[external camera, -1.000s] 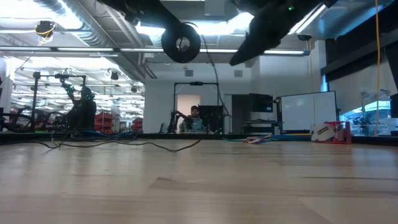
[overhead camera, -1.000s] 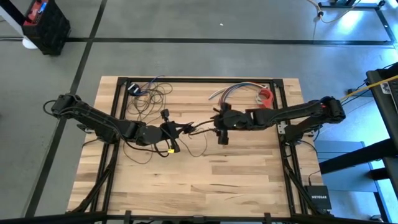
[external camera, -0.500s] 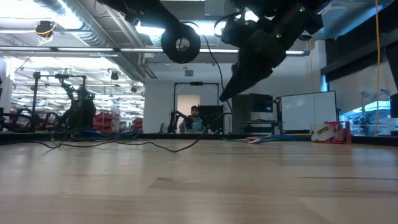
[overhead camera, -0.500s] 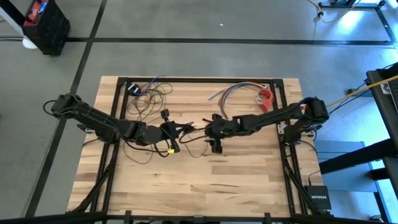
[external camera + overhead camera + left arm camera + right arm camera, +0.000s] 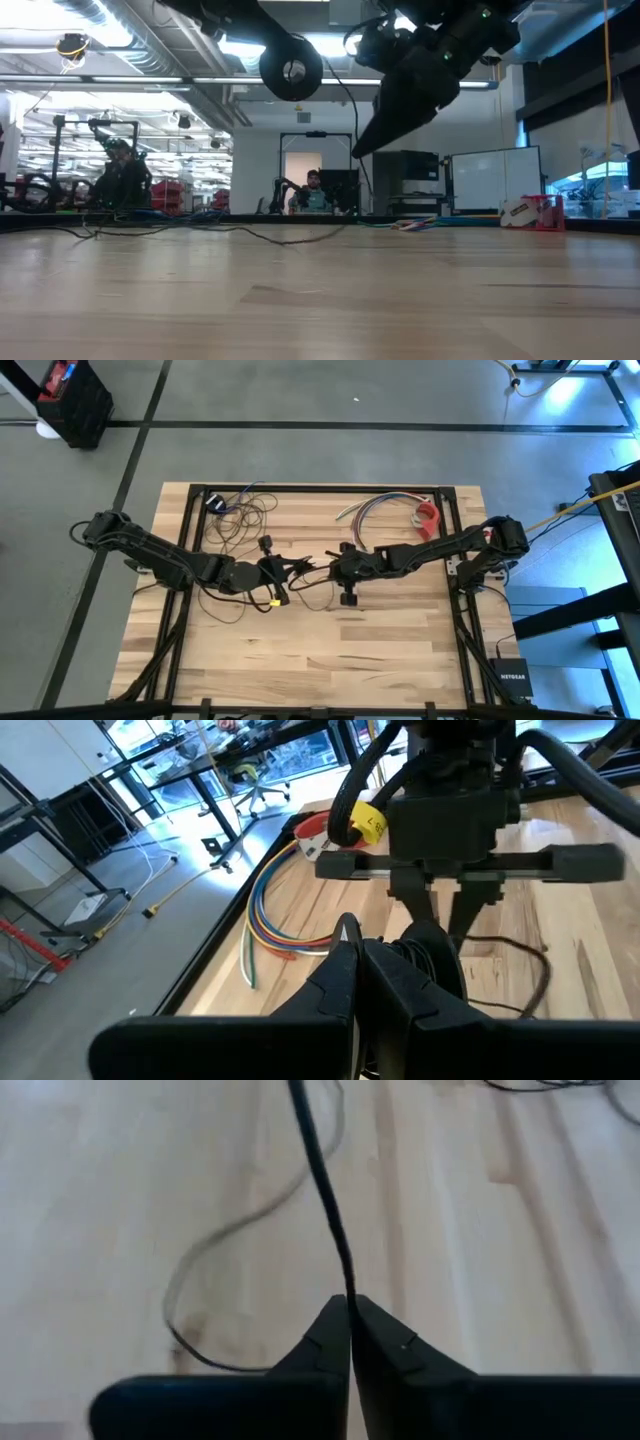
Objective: Coiling cords
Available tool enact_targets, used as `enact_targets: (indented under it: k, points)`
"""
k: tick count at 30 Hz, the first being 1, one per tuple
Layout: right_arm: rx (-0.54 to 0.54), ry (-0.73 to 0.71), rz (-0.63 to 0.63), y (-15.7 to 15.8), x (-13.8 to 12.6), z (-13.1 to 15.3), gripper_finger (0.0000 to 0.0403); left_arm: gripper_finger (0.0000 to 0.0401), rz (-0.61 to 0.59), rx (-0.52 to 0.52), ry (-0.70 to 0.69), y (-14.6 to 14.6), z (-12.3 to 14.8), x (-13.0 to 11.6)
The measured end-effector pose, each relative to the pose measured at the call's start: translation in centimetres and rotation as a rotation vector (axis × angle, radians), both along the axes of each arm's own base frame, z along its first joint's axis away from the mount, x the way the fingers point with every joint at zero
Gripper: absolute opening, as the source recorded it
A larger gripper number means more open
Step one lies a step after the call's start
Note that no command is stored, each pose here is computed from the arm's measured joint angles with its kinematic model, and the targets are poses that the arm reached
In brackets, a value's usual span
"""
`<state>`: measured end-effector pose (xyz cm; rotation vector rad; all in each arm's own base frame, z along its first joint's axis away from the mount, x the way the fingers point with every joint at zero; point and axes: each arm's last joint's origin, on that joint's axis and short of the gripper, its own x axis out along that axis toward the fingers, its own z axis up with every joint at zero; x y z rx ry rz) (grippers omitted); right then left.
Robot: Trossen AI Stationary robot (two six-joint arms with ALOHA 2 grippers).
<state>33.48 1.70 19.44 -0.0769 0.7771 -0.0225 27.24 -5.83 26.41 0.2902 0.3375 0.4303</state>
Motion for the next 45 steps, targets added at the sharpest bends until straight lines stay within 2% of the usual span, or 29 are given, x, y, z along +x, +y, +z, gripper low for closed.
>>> enact_targets:
  k: [4,7,11,19,26,31,37,45]
  points:
    - [-0.101,0.044,-0.066,-0.4,-0.6,0.1,0.0018,0.0007,-0.004,-0.001,-0.002,-0.1,0.0,0.0]
    - [-0.167,0.055,-0.101,-0.6,-1.2,0.8,0.0008,0.0007,-0.022,-0.003,-0.011,-0.6,0.1,-0.2]
    - [-0.184,-0.001,-0.095,-0.7,-1.8,2.5,0.0009,0.0003,-0.041,-0.004,0.008,-1.1,0.0,-0.4]
    - [-0.204,-0.149,-0.08,-0.7,-2.8,5.9,0.0004,0.0003,-0.005,-0.02,0.039,-0.4,-0.4,-0.5]
    - [-0.24,-0.079,-0.111,-1.5,-2.2,4.4,0.0003,0.0002,-0.058,0.004,-0.031,-1.4,0.5,-0.4]
    - [-0.198,-0.065,-0.079,-1.6,-0.8,2.4,0.0002,0.0002,-0.086,0.025,-0.097,-1.9,1.3,-0.3]
    - [-0.146,-0.189,-0.008,-1.3,1.7,0.7,0.0003,0.0002,-0.117,0.025,-0.168,-1.8,2.1,0.0]
    - [-0.111,-0.442,0.045,-1.0,4.0,0.6,0.0018,0.0002,-0.101,0.008,-0.198,-1.2,2.4,0.1]
